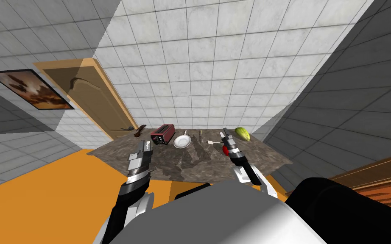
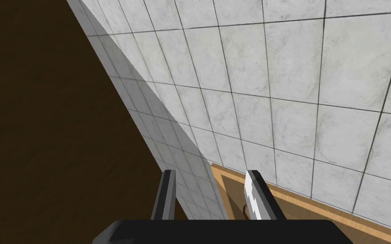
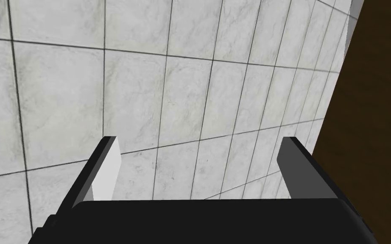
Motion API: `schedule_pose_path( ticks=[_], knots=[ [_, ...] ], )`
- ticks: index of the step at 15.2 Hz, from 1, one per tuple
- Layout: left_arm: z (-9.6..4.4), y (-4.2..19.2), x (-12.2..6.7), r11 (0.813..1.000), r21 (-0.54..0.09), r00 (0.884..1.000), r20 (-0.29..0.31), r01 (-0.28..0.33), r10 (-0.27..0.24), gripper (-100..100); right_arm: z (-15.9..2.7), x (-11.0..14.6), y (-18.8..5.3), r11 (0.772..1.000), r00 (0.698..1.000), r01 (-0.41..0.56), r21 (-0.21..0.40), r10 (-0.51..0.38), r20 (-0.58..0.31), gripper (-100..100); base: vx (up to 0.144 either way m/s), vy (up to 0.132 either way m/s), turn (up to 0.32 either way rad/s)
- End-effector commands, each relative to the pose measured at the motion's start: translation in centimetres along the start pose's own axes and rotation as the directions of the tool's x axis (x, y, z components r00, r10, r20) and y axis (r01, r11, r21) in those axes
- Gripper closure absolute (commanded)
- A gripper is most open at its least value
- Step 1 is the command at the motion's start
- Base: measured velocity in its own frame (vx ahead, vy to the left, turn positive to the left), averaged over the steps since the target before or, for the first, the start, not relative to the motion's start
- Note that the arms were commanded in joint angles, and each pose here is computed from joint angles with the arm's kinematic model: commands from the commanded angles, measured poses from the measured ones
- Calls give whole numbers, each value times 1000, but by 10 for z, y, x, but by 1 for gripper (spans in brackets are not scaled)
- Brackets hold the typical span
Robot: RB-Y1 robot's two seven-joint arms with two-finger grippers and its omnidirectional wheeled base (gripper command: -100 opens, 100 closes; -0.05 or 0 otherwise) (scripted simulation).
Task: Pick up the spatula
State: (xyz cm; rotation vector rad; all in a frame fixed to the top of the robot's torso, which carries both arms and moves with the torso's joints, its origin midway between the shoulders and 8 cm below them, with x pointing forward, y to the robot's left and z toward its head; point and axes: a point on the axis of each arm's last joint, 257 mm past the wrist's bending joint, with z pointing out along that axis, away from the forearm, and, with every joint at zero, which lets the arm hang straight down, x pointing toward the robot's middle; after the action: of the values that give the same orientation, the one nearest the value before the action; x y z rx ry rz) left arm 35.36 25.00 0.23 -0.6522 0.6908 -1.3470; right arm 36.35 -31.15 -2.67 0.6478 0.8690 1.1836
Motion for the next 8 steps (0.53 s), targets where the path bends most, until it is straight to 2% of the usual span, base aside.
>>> schedule_pose_path(
  ticks=[1, 4, 5, 6, 7, 8],
  knots=[
    [0, 0, 0, 1000, 0, 1000, 0, 0, 0, 0, -4, 2, -7, 999, 999, 36, 19, -35, -34, -100, -17, 12, 142],
    [0, 0, 0, 1000, 0, 1000, 0, 0, 0, 0, -19, 1, -31, 989, 986, 128, 71, -120, -114, -100, -16, 15, 194],
    [0, 0, 0, 1000, 0, 1000, 0, 0, 0, 0, -19, 2, -31, 989, 985, 133, 69, -124, -122, -100, -14, 15, 166],
    [0, 0, 0, 1000, 0, 1000, 0, 0, 0, 0, -28, 0, -44, 979, 974, 177, 96, -161, -157, -100, -15, 16, 220],
    [0, 0, 0, 1000, 0, 1000, 0, 0, 0, 0, -27, 1, -44, 978, 971, 186, 93, -169, -172, -100, -14, 14, 188],
    [0, 0, 0, 1000, 0, 1000, 0, 0, 0, 0, -38, -2, -58, 966, 957, 231, 120, -203, -207, -100, -16, 19, 267]
  ],
)
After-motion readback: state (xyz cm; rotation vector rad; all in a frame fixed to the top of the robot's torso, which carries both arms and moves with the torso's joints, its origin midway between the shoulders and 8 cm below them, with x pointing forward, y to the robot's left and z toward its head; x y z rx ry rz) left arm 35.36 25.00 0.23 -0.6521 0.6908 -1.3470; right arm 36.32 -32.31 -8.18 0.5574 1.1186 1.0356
